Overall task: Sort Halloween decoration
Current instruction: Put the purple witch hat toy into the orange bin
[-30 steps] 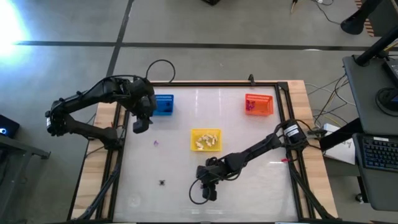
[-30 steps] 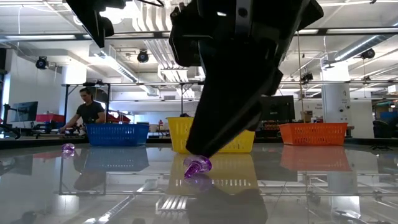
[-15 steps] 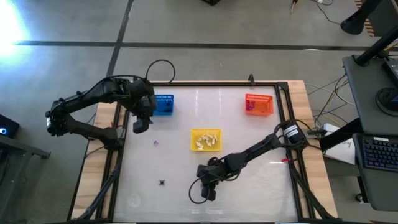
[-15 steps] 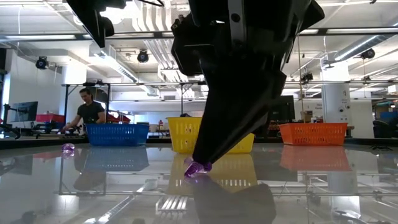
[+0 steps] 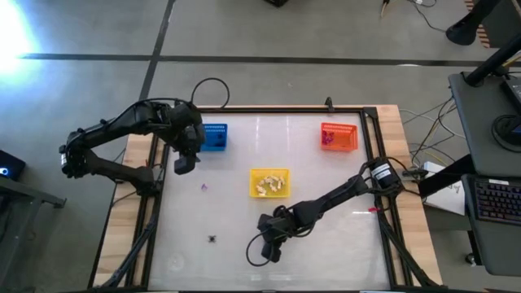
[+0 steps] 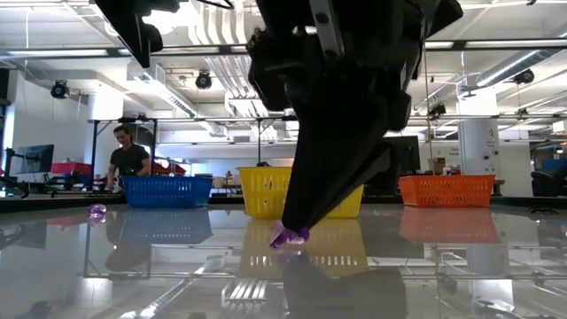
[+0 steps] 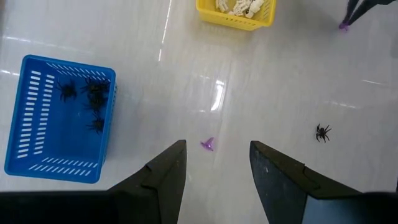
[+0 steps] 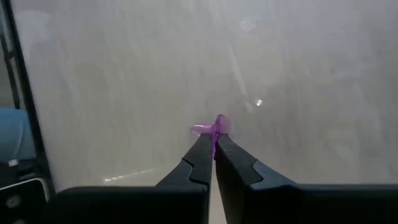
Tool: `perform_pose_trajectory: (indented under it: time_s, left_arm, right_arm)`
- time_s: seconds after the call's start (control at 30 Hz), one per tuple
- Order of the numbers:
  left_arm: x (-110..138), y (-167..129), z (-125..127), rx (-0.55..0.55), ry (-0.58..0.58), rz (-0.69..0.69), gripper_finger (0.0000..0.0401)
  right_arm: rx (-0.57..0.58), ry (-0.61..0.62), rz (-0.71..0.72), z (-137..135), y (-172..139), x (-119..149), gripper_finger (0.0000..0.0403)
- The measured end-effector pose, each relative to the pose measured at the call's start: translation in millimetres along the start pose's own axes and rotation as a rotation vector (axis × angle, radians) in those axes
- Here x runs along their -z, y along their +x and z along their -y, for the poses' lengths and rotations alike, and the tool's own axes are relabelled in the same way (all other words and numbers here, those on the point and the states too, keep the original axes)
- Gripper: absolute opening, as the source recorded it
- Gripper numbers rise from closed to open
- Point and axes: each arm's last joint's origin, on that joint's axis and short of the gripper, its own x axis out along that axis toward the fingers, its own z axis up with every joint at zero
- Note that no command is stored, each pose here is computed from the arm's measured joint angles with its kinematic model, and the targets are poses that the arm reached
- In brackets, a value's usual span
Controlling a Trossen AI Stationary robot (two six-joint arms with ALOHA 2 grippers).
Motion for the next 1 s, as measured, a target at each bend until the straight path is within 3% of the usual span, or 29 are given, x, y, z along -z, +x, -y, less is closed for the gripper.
perform_pose_trajectory:
  time_s: [0.2, 0.43, 0.67, 1.0]
  left_arm:
    - [0, 0, 0, 0.0, -0.001, 0.0, 0.016]
    - [0, 0, 0, 0.0, -0.007, 0.0, 0.016]
    - [0, 0, 0, 0.0, -0.02, -0.001, 0.016]
    - [2, 0, 0, 0.002, -0.025, -0.014, 0.016]
  right_arm:
    - [0.014, -0.016, 0.014, -25, -25, -10, 0.0008]
    - [0.204, -0.024, -0.018, -38, -54, -12, 0.0008]
    - [0.422, -0.018, -0.118, -34, -80, -7, 0.0008]
    - [0.587, -0.01, -0.224, -22, -98, -6, 0.0008]
